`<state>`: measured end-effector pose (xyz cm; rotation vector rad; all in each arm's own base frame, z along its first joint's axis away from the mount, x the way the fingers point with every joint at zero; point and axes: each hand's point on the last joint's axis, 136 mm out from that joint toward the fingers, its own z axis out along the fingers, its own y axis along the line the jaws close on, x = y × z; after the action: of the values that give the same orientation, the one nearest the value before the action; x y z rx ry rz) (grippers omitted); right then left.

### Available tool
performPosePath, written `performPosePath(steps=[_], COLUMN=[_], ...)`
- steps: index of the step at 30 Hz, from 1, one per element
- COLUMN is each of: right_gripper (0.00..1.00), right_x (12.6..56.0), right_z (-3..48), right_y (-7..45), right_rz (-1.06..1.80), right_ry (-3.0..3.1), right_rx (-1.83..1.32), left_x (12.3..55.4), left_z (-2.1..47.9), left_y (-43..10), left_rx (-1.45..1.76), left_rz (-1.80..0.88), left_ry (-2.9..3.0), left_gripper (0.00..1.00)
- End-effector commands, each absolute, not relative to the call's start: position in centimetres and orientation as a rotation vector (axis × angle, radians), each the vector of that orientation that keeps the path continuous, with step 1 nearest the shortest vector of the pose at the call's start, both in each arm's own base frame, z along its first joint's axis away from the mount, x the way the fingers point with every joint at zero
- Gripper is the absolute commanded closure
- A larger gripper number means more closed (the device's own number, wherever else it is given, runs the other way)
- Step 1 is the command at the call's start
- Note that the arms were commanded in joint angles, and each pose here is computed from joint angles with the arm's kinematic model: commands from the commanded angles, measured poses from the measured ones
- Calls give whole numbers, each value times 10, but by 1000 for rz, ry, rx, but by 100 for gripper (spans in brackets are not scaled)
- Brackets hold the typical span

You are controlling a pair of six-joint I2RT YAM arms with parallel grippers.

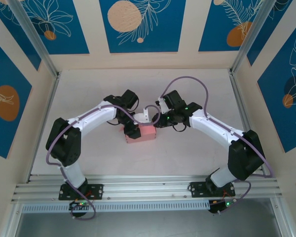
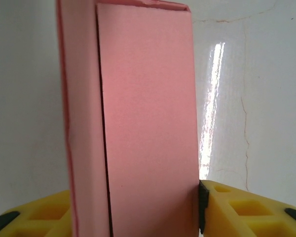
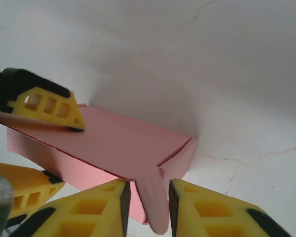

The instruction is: Fold the paper box

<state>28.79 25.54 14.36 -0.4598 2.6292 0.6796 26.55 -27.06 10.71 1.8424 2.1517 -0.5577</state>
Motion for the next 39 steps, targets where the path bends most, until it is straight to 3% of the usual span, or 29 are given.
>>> performPosePath(steps=[1,3,10,13,17,29,39], right_gripper=[79,83,84,84,92,100,100], right_x=[290,289,286,288,293,302,302], right_z=[155,155,159,153,141,122,120], right_y=[269,270,278,276,265,262,251], right_rz=[731,740,832,775,655,600,507], right_ry=[2608,2622,2656,2663,2680,2696,2686], right_rx=[-464,-437,-320,-323,-322,-351,-426], left_x=[274,278,284,284,284,283,285], left_z=[104,102,98,99,99,100,98], left_y=[-269,-268,-270,-270,-269,-270,-266], left_rx=[1835,1822,1785,1784,1787,1790,1788], left_rz=[-544,-514,-498,-500,-502,-540,-519], left_ry=[2150,2162,2179,2175,2178,2170,2188], left_gripper=[48,48,47,47,47,47,52])
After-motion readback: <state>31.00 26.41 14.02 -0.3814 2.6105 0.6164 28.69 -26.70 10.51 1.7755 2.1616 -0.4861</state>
